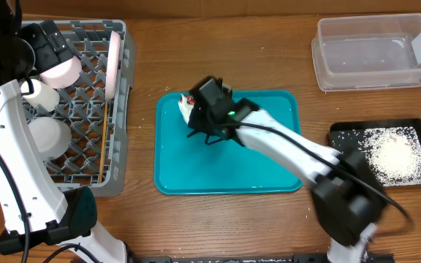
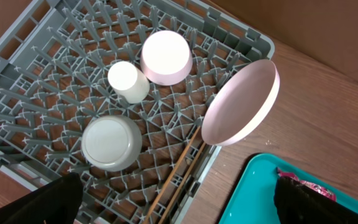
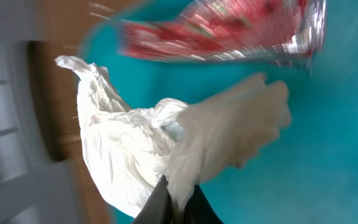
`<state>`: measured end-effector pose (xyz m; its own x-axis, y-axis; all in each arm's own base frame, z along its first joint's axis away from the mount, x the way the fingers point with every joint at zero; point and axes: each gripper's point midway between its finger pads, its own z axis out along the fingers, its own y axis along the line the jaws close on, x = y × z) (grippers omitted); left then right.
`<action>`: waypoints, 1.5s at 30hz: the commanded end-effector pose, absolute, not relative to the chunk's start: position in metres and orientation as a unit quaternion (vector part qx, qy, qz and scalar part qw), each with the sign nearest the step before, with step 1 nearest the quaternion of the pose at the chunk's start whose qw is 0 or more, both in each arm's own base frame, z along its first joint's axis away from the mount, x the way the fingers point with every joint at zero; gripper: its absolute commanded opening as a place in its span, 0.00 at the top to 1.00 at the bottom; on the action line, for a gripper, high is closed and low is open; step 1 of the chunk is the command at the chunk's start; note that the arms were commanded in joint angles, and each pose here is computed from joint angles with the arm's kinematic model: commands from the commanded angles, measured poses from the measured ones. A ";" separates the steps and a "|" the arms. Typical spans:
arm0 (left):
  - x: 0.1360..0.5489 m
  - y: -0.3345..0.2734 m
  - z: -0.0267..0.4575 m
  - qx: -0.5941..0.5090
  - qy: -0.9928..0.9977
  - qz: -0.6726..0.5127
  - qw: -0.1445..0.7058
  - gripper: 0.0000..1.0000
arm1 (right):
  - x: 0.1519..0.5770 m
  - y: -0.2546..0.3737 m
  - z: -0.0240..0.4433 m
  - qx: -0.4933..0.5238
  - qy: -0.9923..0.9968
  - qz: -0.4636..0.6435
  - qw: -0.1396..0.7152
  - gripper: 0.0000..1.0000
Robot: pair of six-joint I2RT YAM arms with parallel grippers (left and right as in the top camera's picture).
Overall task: Sort waste into correct bins and load items into the dishwasher
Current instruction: 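Carry the tissue right and drop it into the clear bin, then move the right gripper to the red wrapper and grasp it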
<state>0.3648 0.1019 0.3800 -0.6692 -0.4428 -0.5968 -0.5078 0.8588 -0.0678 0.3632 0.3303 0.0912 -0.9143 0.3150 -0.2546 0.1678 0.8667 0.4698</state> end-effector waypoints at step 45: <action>0.364 0.103 0.384 -0.267 0.908 0.052 0.319 0.00 | 0.478 0.034 0.239 0.162 0.844 0.402 0.316 0.01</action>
